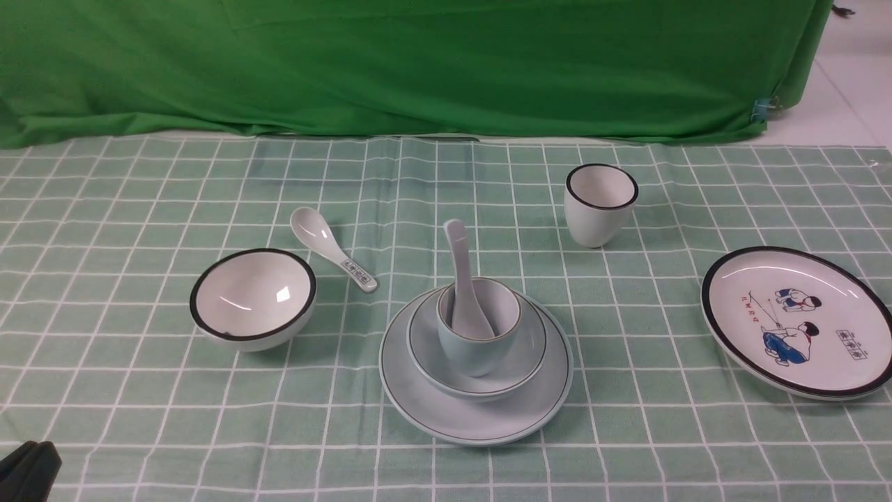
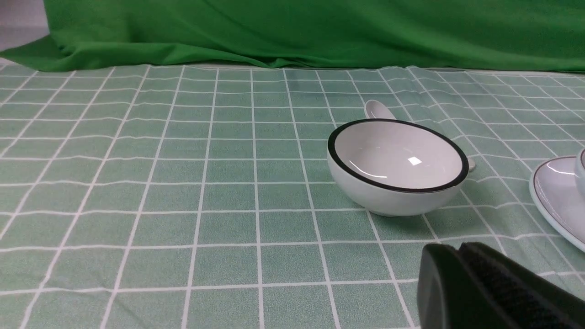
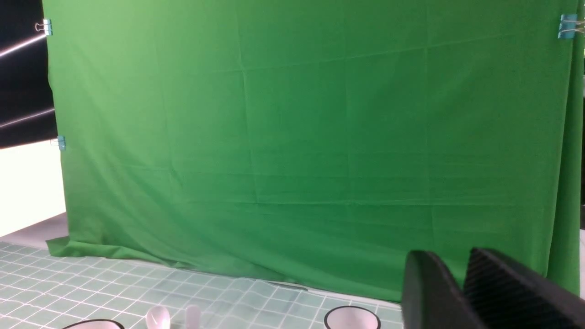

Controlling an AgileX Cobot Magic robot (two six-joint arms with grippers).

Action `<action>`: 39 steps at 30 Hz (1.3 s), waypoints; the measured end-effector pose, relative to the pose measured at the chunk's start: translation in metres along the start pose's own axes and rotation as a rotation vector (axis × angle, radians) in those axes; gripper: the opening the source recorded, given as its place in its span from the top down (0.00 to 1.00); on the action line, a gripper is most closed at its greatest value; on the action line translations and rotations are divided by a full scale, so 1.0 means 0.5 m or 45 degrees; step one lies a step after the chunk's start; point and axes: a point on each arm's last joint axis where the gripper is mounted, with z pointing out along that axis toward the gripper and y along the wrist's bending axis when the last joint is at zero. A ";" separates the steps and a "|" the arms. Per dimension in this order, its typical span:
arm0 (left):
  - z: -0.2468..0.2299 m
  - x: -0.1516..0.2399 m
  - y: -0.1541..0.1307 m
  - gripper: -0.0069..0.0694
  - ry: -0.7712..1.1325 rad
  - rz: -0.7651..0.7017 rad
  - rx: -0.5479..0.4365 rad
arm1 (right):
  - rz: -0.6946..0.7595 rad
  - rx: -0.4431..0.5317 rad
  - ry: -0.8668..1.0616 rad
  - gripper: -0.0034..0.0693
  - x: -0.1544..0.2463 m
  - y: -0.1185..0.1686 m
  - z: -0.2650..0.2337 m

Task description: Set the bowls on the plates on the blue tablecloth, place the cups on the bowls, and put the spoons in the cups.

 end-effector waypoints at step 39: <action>0.000 0.001 0.000 0.90 0.004 0.004 0.001 | -0.230 0.389 0.688 0.63 0.337 -0.034 -0.008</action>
